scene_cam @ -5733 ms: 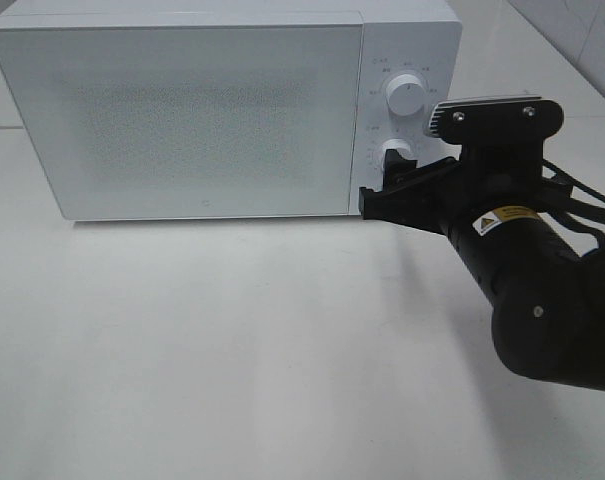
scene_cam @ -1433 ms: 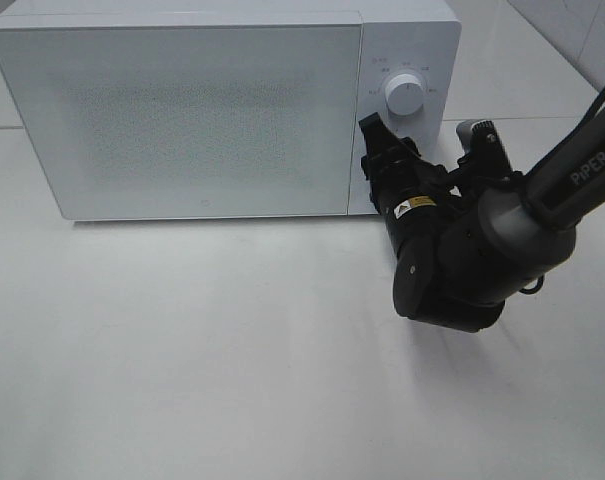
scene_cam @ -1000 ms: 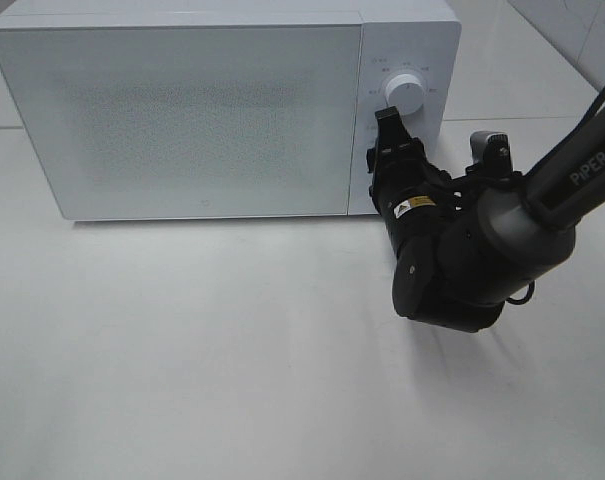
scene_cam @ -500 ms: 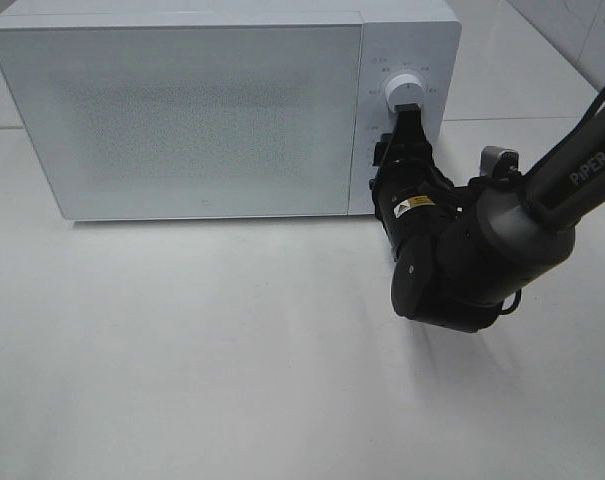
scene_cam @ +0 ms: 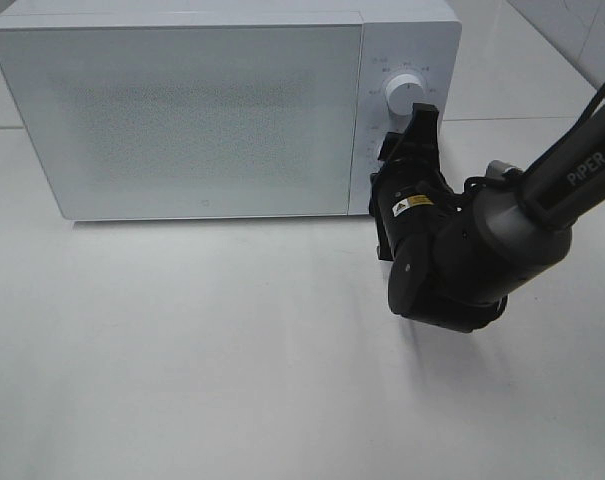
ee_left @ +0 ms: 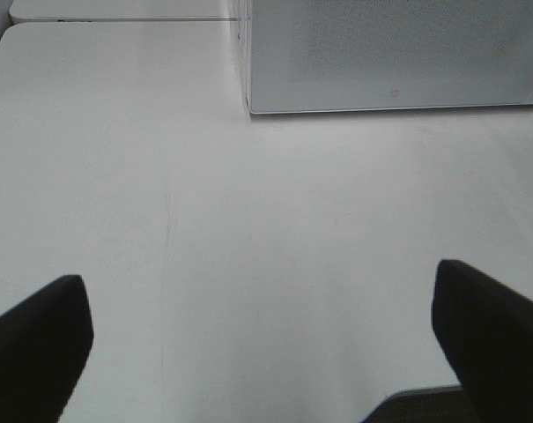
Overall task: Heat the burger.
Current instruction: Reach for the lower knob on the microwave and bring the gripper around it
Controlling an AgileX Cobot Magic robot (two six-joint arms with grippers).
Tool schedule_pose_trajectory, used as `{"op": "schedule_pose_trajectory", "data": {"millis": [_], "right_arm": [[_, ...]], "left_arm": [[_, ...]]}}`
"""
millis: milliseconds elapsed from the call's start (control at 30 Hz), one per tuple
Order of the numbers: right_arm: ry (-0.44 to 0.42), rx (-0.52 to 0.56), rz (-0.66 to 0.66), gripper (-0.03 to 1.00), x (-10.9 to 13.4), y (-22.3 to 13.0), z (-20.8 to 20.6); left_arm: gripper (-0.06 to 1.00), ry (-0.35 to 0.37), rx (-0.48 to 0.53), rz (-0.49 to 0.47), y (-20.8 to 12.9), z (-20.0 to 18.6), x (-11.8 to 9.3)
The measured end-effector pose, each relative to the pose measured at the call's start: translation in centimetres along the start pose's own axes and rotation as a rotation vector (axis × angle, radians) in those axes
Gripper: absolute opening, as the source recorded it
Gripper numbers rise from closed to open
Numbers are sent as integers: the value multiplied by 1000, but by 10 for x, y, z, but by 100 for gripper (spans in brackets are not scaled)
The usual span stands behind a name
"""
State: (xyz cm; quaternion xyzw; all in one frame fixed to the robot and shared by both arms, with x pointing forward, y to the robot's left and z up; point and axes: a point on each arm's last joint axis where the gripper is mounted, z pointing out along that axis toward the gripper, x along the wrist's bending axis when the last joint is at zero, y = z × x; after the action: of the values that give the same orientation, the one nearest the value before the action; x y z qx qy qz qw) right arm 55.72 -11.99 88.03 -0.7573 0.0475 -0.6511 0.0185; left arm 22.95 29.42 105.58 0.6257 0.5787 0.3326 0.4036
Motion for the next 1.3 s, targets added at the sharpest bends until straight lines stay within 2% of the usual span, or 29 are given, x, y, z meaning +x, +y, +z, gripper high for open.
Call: {"op": "schedule_pose_trajectory", "data": {"millis": [1067,1167,1300], "right_arm": [[-6,-34,-27,44,0,1,0],[-6,-37,-40,46,0,1,0],[-21,-50,-69,54,-1,2,0]], "left_arm": [[99,0,0,0,0,0,0],[99,0,0,0,0,0,0],[99,0,0,0,0,0,0]]}}
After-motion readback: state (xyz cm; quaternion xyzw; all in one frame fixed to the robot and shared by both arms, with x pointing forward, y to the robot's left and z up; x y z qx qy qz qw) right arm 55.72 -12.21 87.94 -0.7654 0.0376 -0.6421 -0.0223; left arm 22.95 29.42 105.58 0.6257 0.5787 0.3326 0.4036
